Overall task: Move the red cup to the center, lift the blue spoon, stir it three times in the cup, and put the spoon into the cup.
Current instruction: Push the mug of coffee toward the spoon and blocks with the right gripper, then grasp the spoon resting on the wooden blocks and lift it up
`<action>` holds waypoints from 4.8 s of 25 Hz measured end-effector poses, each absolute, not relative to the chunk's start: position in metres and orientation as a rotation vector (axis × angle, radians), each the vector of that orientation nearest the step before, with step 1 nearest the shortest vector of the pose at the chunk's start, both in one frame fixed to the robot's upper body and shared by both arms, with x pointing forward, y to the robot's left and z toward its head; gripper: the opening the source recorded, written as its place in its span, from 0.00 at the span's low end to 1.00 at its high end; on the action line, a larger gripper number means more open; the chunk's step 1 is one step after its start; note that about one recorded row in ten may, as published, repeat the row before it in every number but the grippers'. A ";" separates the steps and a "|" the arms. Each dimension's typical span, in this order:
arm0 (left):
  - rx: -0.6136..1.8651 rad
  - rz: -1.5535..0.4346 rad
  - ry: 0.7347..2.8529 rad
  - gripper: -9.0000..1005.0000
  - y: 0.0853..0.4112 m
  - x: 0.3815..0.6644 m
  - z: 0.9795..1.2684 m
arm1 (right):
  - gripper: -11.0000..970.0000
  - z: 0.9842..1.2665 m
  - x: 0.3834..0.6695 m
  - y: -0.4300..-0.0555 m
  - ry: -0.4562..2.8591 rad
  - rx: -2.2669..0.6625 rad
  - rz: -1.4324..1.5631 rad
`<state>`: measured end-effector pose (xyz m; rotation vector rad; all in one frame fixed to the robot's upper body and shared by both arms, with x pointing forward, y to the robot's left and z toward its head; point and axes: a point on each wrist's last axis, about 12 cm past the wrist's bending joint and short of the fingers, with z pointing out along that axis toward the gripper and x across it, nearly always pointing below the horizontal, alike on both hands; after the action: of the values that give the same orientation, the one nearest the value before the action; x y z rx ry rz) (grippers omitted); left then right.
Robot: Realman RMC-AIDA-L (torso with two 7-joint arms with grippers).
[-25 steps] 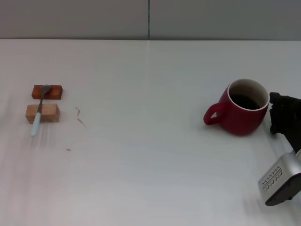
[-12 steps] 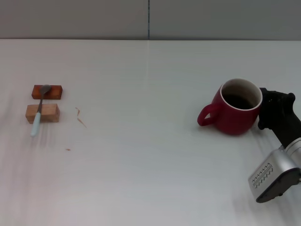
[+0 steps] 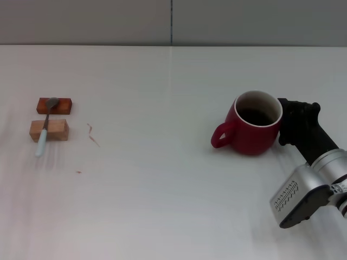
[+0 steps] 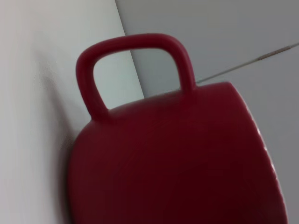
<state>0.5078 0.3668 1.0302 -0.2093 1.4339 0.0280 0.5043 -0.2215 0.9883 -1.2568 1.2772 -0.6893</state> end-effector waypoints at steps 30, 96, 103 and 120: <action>-0.221 0.043 1.447 0.81 0.372 0.499 1.026 | 0.03 1.010 0.535 -0.155 1.311 -1.223 -0.464; -0.224 0.014 1.435 0.80 0.371 0.501 1.028 | 0.06 1.051 0.545 -0.232 1.347 -0.373 -0.464; -0.219 0.014 1.439 0.80 0.371 0.503 1.029 | 0.13 1.043 0.516 -0.291 1.315 -0.052 -0.362; -0.214 0.005 1.434 0.80 0.368 0.504 1.029 | 0.68 1.042 0.494 -0.350 1.260 0.148 -0.252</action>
<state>0.5040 0.3681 1.0293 -0.2141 1.4339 0.0051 0.4935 -0.3504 1.0419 0.1479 1.2597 -0.2518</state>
